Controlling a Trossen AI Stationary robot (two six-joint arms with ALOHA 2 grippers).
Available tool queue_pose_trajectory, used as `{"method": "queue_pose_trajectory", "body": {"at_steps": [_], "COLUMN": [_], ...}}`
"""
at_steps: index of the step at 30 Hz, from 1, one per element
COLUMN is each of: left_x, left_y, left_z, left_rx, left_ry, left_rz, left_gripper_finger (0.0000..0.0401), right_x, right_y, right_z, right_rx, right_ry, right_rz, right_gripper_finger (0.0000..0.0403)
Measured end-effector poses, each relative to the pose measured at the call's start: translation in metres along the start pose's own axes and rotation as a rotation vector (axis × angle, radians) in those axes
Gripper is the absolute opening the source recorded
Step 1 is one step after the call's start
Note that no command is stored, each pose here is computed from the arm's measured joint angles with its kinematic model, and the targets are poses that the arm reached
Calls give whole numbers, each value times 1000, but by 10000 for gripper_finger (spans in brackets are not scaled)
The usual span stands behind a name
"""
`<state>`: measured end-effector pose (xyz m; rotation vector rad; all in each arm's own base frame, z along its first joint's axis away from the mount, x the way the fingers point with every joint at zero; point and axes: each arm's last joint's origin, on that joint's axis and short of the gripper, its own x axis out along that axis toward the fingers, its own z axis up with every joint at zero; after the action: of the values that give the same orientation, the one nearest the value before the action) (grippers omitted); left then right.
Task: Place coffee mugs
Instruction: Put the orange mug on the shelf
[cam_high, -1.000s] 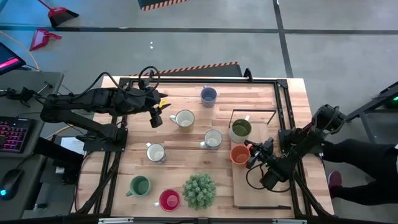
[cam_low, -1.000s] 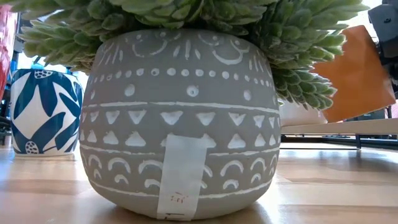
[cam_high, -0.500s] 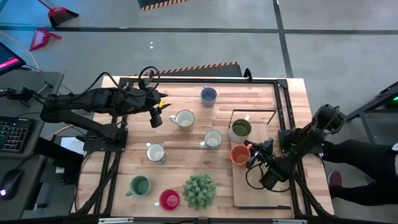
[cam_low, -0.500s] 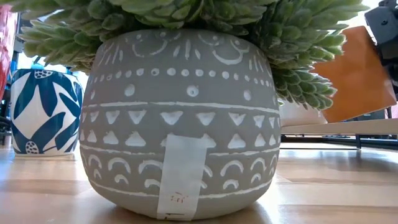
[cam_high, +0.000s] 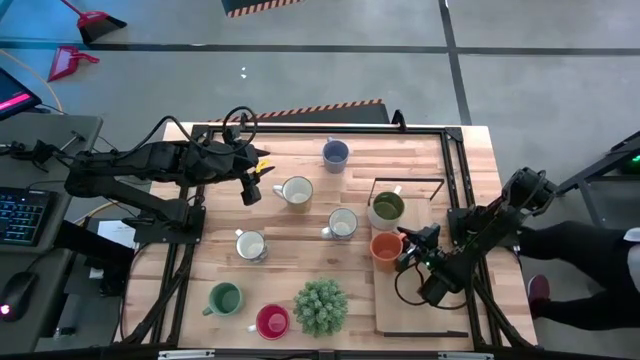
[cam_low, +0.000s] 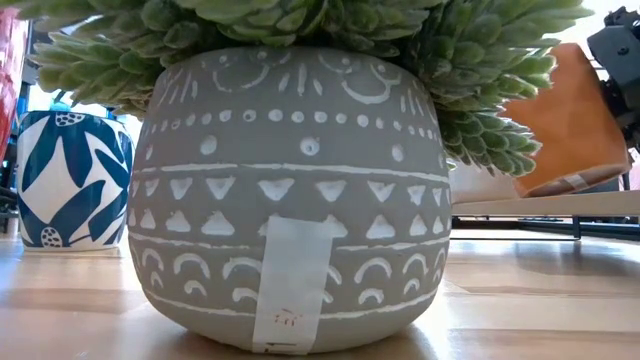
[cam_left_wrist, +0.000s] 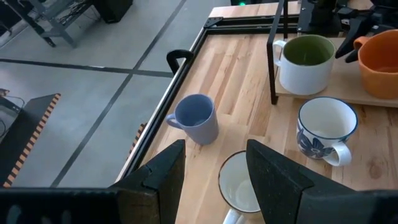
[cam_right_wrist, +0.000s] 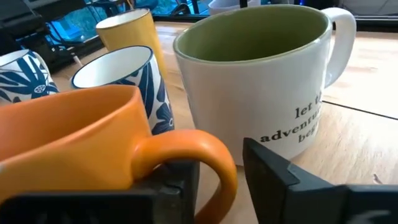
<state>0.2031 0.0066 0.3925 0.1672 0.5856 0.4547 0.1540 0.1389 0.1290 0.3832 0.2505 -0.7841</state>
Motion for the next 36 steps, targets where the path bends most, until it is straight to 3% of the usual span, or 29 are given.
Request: {"method": "queue_pose_trajectory", "body": {"at_steps": [11,24,36], "left_x": [0,0,0], "left_y": [0,0,0], "left_z": [0,0,0], "left_rx": [0,1,34], "left_ry": [1,1,1], "left_rz": [0,0,0], "left_gripper_finger": [161,161,161], "right_x": [-8,-9,-28], "right_y": [-4,-8,-12], "right_z": [-2,-1,-4], "right_rx": [-77,-63,-102], "right_ry": [8,40,111], "right_rz": [19,-12,54], "right_gripper_finger": [118,118,118]}}
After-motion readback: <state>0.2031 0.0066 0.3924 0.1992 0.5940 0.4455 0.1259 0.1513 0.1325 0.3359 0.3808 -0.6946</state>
